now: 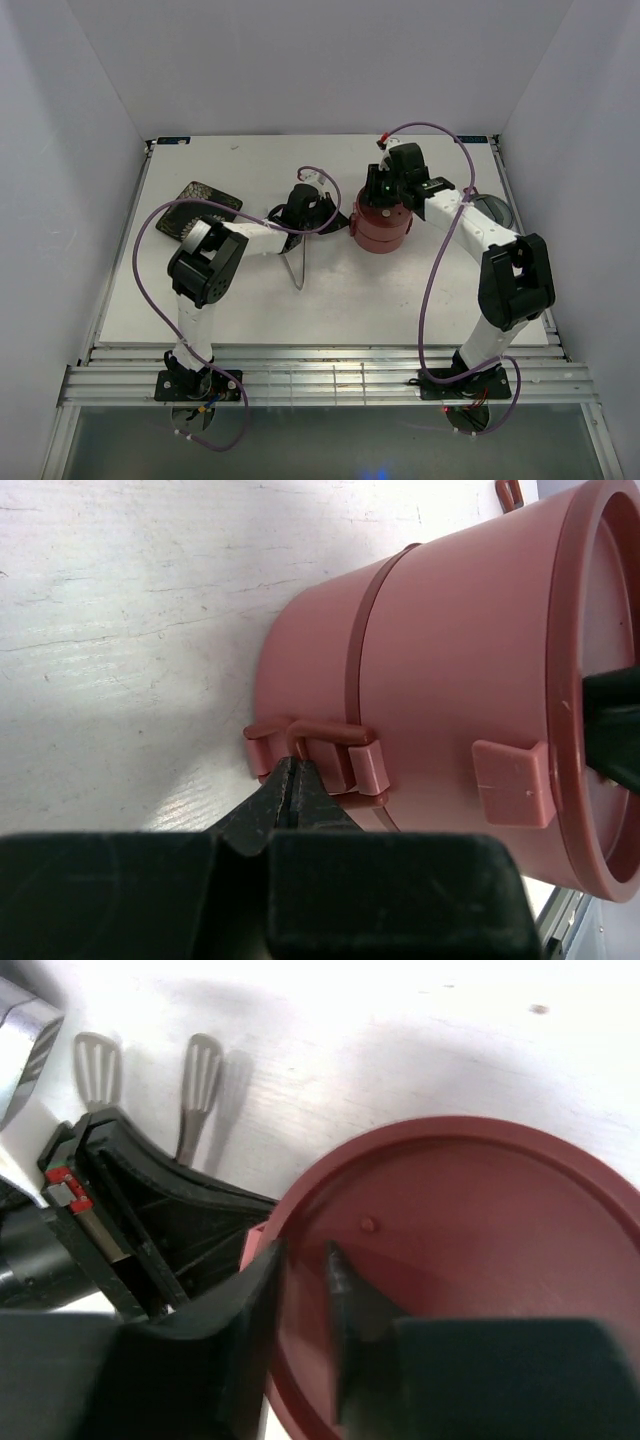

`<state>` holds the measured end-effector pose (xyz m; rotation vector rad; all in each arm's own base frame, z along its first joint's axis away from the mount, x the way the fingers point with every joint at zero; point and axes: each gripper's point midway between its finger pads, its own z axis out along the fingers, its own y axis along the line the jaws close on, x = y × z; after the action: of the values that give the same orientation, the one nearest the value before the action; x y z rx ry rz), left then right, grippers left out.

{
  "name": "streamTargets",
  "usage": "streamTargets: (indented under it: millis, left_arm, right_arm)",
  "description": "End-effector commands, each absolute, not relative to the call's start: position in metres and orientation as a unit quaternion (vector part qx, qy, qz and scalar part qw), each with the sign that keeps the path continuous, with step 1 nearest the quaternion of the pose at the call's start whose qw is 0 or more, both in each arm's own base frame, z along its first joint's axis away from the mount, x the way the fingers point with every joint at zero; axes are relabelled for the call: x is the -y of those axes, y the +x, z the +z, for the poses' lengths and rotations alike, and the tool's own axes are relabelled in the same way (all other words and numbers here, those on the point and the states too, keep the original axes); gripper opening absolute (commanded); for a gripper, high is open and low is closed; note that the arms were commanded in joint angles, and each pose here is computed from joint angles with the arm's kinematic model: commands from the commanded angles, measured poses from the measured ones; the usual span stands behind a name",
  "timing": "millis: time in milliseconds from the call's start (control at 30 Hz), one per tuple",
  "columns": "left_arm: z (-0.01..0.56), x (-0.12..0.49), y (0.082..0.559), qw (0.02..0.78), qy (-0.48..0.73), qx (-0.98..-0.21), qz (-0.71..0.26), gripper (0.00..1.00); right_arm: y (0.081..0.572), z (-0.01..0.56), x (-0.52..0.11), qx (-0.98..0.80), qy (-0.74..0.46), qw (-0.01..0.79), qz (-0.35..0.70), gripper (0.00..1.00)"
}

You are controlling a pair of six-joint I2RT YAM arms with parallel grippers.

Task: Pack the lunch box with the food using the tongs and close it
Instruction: Close the fastener on the packing box.

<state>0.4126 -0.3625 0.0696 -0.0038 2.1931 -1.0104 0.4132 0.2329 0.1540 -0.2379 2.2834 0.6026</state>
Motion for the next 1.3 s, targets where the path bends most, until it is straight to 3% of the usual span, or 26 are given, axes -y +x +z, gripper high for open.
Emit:
streamTargets:
  millis: [0,167,500,600,667,833,1267]
  left_arm:
    - [0.101,0.360,0.413,0.372,0.004,-0.833,-0.410,0.00]
    - [0.102,0.361,0.410,0.371,0.012,-0.832,-0.412,0.00]
    - [0.106,0.362,0.412,0.374,0.018,-0.829,-0.415,0.00]
    - [0.106,0.363,0.412,0.374,0.019,-0.828,-0.417,0.00]
    - [0.107,0.364,0.411,0.374,0.021,-0.826,-0.421,0.00]
    - [0.107,0.373,0.404,0.358,0.024,-0.818,-0.450,0.00]
    - [0.085,0.386,0.401,0.341,0.009,-0.829,-0.444,0.00]
  right_arm:
    - [0.404,0.171,-0.204,-0.906,-0.091,0.379,0.167,0.36]
    - [0.388,0.181,-0.218,-0.893,-0.163,0.366,0.205,0.54]
    - [0.372,0.160,-0.240,-0.882,-0.256,0.342,0.198,0.56]
    - [0.374,0.148,-0.241,-0.890,-0.257,0.331,0.180,0.52]
    - [0.371,0.134,-0.238,-0.899,-0.256,0.312,0.171,0.43]
    - [0.365,0.114,-0.243,-0.905,-0.249,0.291,0.186,0.09]
    - [0.357,0.105,-0.261,-0.903,-0.232,0.274,0.237,0.08]
